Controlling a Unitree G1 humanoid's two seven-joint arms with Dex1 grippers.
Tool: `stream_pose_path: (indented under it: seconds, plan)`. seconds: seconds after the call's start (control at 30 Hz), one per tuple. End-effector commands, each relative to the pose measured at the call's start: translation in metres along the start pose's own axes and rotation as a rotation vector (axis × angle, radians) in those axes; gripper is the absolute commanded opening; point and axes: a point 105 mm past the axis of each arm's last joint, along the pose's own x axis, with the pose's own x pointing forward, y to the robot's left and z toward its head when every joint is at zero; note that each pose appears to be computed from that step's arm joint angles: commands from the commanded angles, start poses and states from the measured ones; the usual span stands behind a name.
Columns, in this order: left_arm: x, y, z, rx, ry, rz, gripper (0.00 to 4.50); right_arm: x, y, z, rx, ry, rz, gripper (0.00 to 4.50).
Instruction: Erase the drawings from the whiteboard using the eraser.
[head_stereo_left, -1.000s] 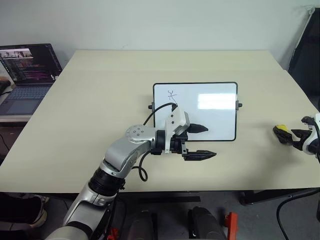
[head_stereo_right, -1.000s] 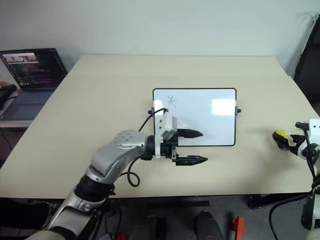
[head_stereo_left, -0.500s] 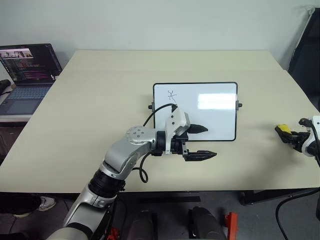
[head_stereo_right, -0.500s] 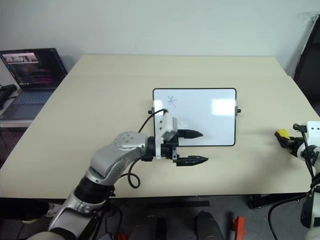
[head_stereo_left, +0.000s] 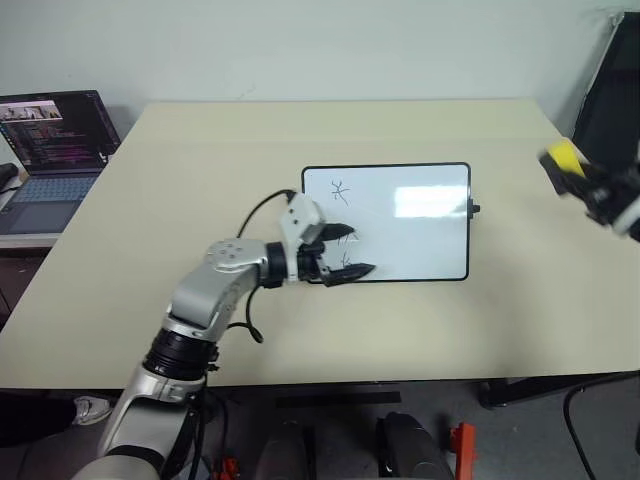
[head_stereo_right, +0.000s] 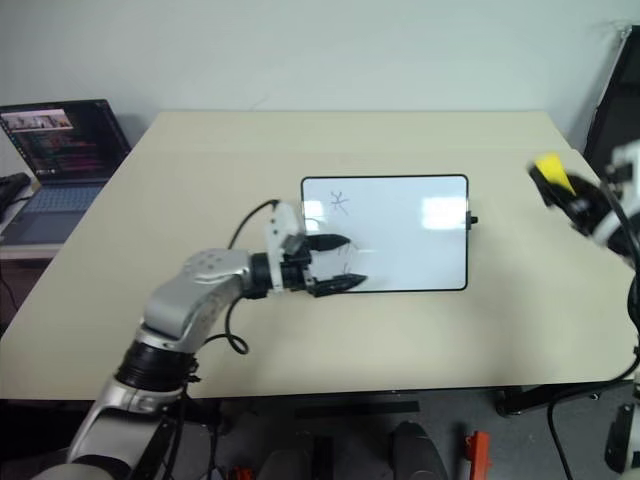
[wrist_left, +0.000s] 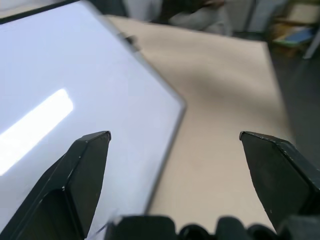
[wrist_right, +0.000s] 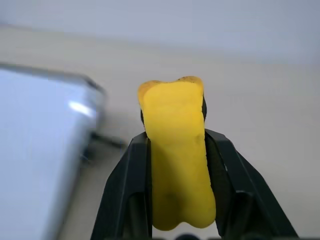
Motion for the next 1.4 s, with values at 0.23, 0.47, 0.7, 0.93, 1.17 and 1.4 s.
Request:
stream_pose_path:
  seconds: [0.23, 0.47, 0.7, 0.93, 1.17, 1.4]
  plan:
    - [-0.033, 0.039, 0.002, 0.102, 0.011, 0.146, 4.5, 0.125, 0.144, -0.008, -0.382, -0.061, 0.313, 1.09]
    - [-0.05, 0.038, -0.006, 0.084, 0.021, 0.21, 4.5, 0.16, 0.151, -0.031, -0.463, -0.012, 0.326, 1.09]
    - [-0.059, 0.032, -0.012, 0.065, 0.029, 0.243, 4.5, 0.167, 0.149, -0.051, -0.565, 0.097, 0.368, 1.09]
    - [-0.055, 0.027, -0.01, 0.064, 0.028, 0.23, 4.5, 0.145, 0.173, -0.085, -0.535, 0.221, 0.583, 1.09]
    - [-0.052, 0.029, -0.011, 0.068, 0.035, 0.22, 4.5, 0.165, 0.122, -0.052, -0.523, 0.145, 0.252, 1.08]
    - [-0.042, 0.022, -0.007, 0.083, 0.032, 0.156, 4.5, 0.154, 0.118, -0.071, -0.509, 0.204, 0.306, 1.07]
